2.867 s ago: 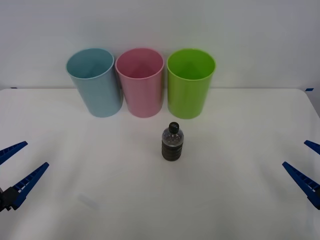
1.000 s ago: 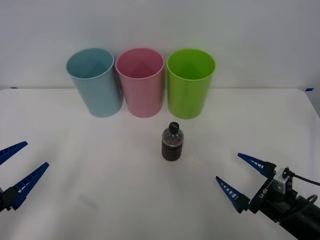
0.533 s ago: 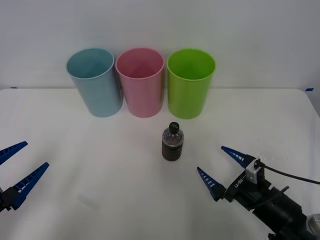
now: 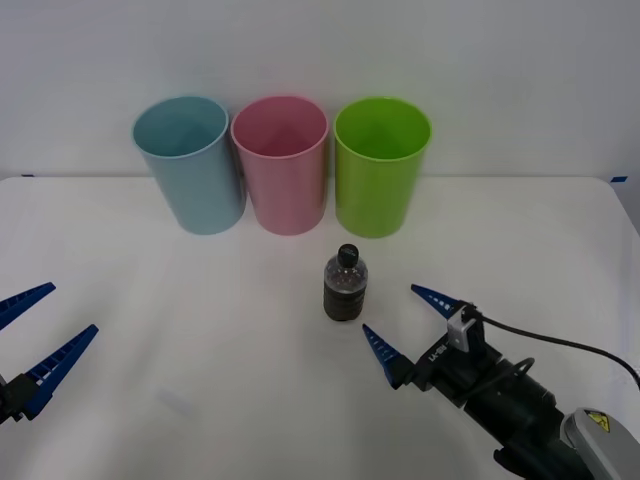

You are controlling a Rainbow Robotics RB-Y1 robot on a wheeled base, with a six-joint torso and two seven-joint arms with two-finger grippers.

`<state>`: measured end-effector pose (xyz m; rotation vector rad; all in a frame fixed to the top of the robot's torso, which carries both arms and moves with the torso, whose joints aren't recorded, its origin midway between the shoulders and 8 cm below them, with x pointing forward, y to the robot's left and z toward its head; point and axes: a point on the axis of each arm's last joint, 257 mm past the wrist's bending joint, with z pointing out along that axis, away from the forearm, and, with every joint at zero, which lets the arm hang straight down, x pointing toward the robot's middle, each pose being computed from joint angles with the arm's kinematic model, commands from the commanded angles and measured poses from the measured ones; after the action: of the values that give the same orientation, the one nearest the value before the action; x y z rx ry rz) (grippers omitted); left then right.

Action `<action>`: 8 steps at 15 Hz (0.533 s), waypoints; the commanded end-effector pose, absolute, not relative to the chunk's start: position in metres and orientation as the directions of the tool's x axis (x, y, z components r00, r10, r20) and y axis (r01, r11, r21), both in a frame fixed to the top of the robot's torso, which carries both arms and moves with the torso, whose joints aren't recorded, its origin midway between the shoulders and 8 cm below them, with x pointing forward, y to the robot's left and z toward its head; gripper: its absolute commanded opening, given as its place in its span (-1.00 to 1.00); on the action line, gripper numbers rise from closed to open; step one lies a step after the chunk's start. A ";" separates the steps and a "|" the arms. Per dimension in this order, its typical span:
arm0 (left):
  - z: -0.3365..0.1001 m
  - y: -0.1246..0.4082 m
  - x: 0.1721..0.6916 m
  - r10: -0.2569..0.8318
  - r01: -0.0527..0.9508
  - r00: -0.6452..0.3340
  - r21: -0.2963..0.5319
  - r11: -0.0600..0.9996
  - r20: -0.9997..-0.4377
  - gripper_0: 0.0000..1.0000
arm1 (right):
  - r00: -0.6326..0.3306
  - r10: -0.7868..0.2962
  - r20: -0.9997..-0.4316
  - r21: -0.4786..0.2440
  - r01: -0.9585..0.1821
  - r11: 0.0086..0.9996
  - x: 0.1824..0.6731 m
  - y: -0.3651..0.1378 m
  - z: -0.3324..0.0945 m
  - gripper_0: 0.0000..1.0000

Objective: Grasp the object on the table and drop it into the matching bin: aluminum can to the light blue bin, PET bottle to the pink bin.

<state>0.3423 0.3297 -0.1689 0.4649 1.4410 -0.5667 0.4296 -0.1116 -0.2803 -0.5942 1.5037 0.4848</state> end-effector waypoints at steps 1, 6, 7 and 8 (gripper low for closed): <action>-0.169 0.330 0.342 -0.082 0.618 0.041 -0.039 0.785 -0.996 1.00 | 0.014 -0.077 -0.997 -0.069 -0.624 0.779 0.441 -0.097 -0.281 1.00; -0.169 0.330 0.342 -0.082 0.618 0.041 -0.039 0.785 -0.996 1.00 | -0.001 -0.096 -0.995 -0.076 -0.615 0.785 0.455 -0.073 -0.283 1.00; -0.169 0.330 0.342 -0.082 0.618 0.041 -0.039 0.785 -0.996 1.00 | -0.003 -0.101 -0.995 -0.077 -0.618 0.782 0.462 -0.068 -0.285 1.00; -0.169 0.330 0.342 -0.082 0.618 0.041 -0.039 0.785 -0.996 1.00 | -0.009 -0.096 -0.995 -0.070 -0.620 0.782 0.469 -0.062 -0.287 1.00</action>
<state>0.3422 0.3297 -0.1689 0.4649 1.4410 -0.5666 0.4640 -0.0658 -0.2861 -0.5970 1.5434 0.4509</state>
